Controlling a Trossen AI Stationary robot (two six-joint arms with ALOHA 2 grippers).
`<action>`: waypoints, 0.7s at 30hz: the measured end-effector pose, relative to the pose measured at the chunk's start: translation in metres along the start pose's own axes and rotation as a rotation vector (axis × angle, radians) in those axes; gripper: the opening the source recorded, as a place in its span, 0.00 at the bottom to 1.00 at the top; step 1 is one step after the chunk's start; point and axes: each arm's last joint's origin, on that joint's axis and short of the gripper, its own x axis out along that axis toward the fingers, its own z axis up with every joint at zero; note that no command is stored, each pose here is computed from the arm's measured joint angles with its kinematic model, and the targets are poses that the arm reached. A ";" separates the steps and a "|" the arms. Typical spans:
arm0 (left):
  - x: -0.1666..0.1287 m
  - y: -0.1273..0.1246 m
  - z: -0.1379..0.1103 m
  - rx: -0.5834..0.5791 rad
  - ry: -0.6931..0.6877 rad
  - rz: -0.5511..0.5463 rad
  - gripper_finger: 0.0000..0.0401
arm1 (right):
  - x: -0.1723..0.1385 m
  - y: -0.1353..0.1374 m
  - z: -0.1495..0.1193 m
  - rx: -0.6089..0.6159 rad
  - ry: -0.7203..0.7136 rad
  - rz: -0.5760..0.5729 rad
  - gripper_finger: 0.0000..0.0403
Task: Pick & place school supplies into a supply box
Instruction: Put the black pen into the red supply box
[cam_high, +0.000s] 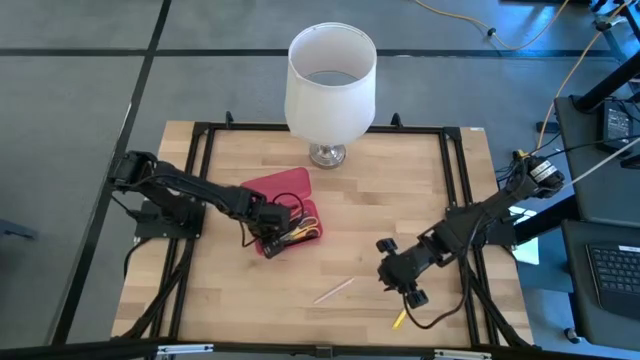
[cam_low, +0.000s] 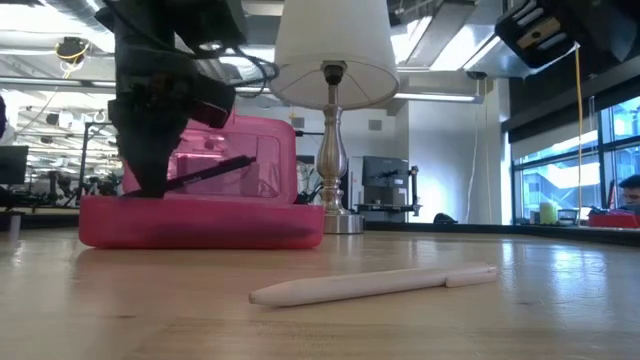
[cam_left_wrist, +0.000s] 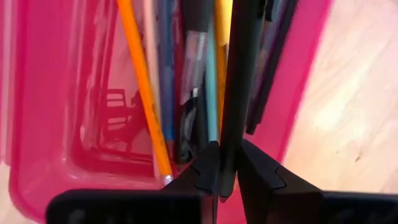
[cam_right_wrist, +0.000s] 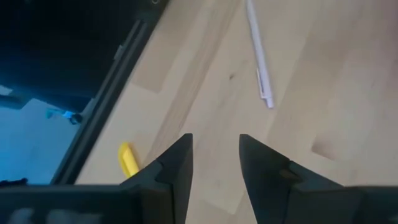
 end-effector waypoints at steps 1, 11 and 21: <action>0.001 0.001 0.000 -0.005 0.006 0.006 0.07 | 0.000 0.002 0.000 -0.005 -0.001 -0.007 0.33; 0.001 0.008 0.007 -0.038 -0.005 0.008 0.12 | 0.001 0.013 -0.003 -0.041 0.002 -0.006 0.33; 0.001 0.008 0.007 -0.036 -0.005 0.008 0.13 | 0.001 0.014 -0.003 -0.037 0.003 -0.005 0.33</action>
